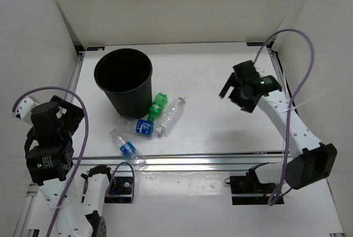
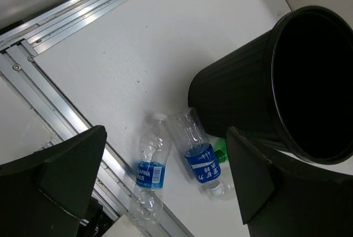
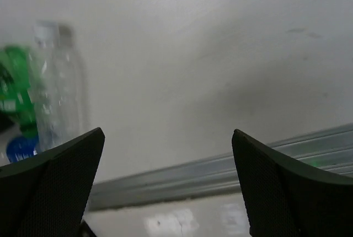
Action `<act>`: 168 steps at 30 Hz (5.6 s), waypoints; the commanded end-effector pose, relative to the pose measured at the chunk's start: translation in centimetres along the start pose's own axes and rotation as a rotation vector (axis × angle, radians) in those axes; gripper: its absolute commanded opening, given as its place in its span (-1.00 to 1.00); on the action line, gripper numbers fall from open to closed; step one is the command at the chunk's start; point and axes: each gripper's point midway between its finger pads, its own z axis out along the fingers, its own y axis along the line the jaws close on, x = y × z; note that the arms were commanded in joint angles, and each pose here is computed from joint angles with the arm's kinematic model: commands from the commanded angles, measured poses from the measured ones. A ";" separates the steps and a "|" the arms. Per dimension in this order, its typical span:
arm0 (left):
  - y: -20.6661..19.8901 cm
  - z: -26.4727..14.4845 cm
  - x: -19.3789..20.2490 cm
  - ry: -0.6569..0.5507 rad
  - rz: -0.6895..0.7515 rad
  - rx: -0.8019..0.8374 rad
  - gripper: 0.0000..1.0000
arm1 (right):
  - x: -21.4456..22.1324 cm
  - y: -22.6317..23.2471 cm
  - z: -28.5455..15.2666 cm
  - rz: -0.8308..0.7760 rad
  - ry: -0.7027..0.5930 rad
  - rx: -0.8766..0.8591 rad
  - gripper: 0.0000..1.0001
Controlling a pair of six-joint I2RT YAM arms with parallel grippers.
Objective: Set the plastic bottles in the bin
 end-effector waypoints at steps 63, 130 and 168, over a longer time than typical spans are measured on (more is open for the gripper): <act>-0.7 1.2 15.1 0.678 0.051 0.121 1.00 | 4.4 43.9 -17.5 -0.663 -0.395 -1.267 0.51; -2.4 9.3 24.6 0.736 -0.148 0.188 -0.03 | 1.3 20.0 -22.9 -0.615 0.179 -1.237 1.00; -19.1 -2.0 -10.2 -0.224 -0.016 0.478 1.00 | 4.6 17.8 -2.2 -0.103 0.635 -0.817 1.00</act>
